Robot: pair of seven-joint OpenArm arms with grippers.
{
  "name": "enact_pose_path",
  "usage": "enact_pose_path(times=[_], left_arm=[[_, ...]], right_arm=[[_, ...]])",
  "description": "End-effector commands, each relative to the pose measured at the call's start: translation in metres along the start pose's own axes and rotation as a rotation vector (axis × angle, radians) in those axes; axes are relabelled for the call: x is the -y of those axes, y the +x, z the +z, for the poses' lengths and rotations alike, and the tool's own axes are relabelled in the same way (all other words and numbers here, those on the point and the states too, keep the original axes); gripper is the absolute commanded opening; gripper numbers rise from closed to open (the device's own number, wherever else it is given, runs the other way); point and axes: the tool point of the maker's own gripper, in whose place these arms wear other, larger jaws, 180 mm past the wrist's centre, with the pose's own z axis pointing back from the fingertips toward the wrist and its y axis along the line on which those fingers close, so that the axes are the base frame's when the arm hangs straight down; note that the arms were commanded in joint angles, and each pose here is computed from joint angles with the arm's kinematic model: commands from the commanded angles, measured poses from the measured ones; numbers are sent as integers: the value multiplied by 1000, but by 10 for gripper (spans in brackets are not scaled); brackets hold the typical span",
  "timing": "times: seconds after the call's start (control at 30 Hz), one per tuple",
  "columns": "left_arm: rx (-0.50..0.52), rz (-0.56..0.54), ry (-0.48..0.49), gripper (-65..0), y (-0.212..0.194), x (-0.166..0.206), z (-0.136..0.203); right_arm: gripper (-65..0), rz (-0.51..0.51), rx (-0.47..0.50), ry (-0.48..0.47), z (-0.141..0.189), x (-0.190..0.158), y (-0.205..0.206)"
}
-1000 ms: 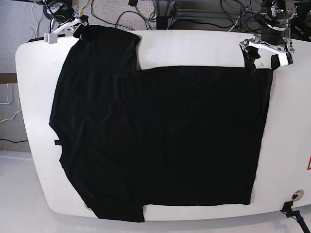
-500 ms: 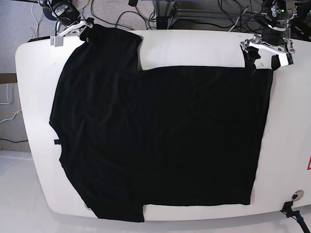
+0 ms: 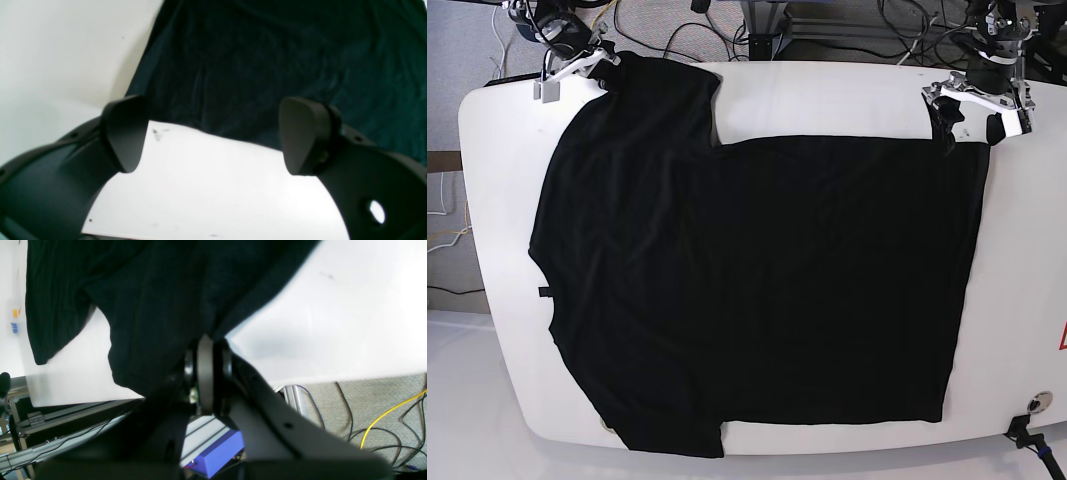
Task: Fold the T-shirt properly
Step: 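Lift the shirt corners with both grippers, pulling the shirt toward the robot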
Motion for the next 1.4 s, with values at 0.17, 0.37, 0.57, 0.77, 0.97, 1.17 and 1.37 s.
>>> enact_pose_path(times=[0.17,0.37,0.57,0.77,0.97,1.17,1.37], left_arm=[[-45,184,0,-69,23,-26,0],[-103,247,10,-69,23,-66,-14],[-169,312,30,-71,-5,-90,-28],[-262,324,-13,-72,-35,-78,-43],[-294,338,-59,-73,-45,-60,-60],[-288,351,-90,-215,-40,-50,-79],[-281,356,-90,-480,-38,-50,-82]], right_arm=[[-650,18,-8,-21,4,4,2],[-650,17,-6,-20,3,4,2],[-650,17,-6,-20,3,4,2],[-650,20,-6,-15,3,3,2],[-650,21,-6,-14,3,3,2],[-650,23,-6,-15,3,3,2],[-650,21,-6,-14,3,3,2]])
